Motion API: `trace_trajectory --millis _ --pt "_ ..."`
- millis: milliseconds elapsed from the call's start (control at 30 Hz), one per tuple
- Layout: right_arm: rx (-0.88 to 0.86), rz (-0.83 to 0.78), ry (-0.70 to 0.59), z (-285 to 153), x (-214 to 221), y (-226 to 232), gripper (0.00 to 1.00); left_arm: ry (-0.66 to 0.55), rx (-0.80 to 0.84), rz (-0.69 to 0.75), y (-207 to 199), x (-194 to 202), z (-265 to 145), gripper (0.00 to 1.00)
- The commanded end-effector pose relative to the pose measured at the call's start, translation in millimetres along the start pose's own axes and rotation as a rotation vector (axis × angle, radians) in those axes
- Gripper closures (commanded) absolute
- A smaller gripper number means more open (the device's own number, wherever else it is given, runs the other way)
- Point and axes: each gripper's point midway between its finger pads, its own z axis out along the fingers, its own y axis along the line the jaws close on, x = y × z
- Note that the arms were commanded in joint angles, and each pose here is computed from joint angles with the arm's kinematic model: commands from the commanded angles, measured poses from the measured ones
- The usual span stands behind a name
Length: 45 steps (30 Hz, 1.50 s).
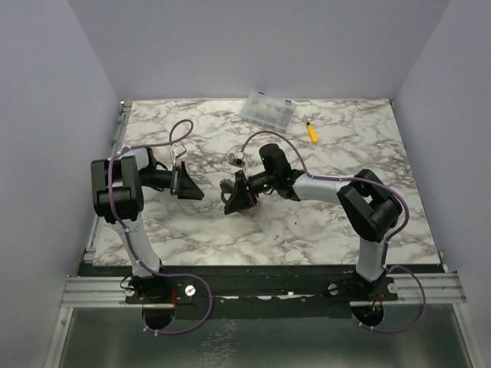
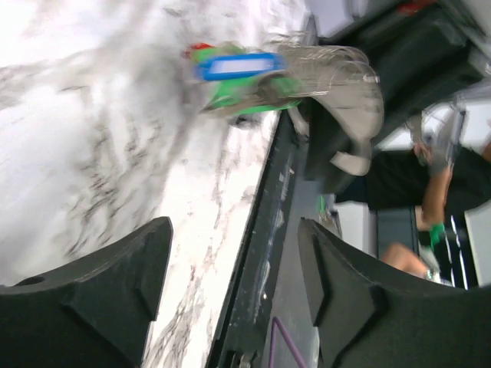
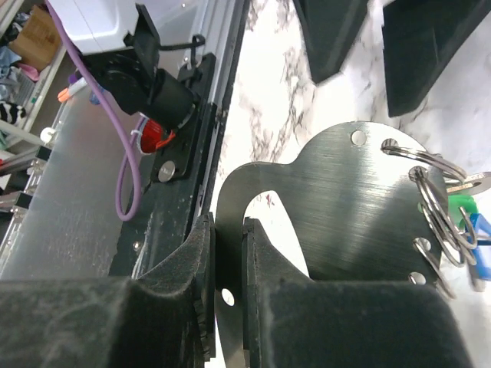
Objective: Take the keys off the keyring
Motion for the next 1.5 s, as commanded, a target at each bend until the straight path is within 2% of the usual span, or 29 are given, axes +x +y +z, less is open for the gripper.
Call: trace_trajectory --millis 0,67,100,133,233,300,400,467,500,533,633,767,867,933,1033,1133,1167,1233,1300,1467 --pt "-0.012 -0.128 -0.043 -14 -41 19 0.99 -0.093 -0.310 -0.173 24 -20 -24 0.24" --pt "-0.021 -0.126 -0.049 -19 -47 24 0.99 -0.132 -0.497 -0.163 33 -25 -38 0.14" --pt "-0.031 -0.125 -0.052 -21 -49 28 0.99 -0.139 -0.550 -0.106 29 -28 -43 0.03" --pt "-0.048 -0.127 -0.053 -23 -50 34 0.99 -0.149 -0.597 -0.057 24 -32 -48 0.01" --pt "-0.102 -0.124 -0.049 -27 -53 53 0.99 -0.218 -0.671 0.124 0 -51 -63 0.01" --pt "-0.144 -0.113 -0.031 -31 -54 65 0.99 -0.344 -0.785 0.250 -16 -73 -81 0.01" --pt "-0.195 -0.130 -0.007 -39 -55 83 0.99 -0.528 -0.840 0.494 -63 -101 -102 0.01" --pt "-0.222 -0.165 0.006 -43 -55 94 0.99 -0.673 -0.883 0.548 -94 -111 -116 0.01" --pt "-0.230 -0.153 0.023 -46 -52 98 0.99 -0.684 -0.879 0.599 -107 -111 -117 0.01" --pt "-0.233 -0.171 0.031 -48 -52 101 0.99 -0.658 -0.845 0.658 -118 -107 -111 0.01" --pt "-0.252 -0.211 0.056 -55 -52 115 0.99 -0.368 -0.645 0.921 -144 -62 -73 0.02" --pt "-0.292 -0.264 0.065 -62 -54 131 0.99 -0.322 -0.509 1.092 -159 -29 -51 0.05" --pt "-0.324 -0.248 0.062 -64 -53 141 0.99 -0.279 -0.402 1.274 -166 0 -33 0.09" --pt "-0.338 -0.231 0.063 -65 -50 143 0.99 -0.259 -0.354 1.336 -165 13 -24 0.10" --pt "-0.355 -0.207 0.069 -63 -46 147 0.99 -0.239 -0.317 1.294 -160 16 -15 0.12" --pt "-0.366 -0.182 0.071 -59 -45 146 0.99 -0.292 -0.403 1.024 -143 -21 -1 0.16" --pt "-0.373 -0.172 0.068 -59 -46 146 0.99 -0.274 -0.413 0.992 -140 -27 7 0.17" --pt "-0.374 -0.165 0.066 -59 -47 146 0.99 -0.222 -0.363 1.010 -141 -26 18 0.18" --pt "-0.367 -0.161 0.068 -58 -48 146 0.99 -0.228 -0.319 1.047 -149 -25 29 0.18" --pt "-0.361 -0.164 0.061 -60 -51 149 0.99 -0.191 -0.191 1.217 -165 6 51 0.22"
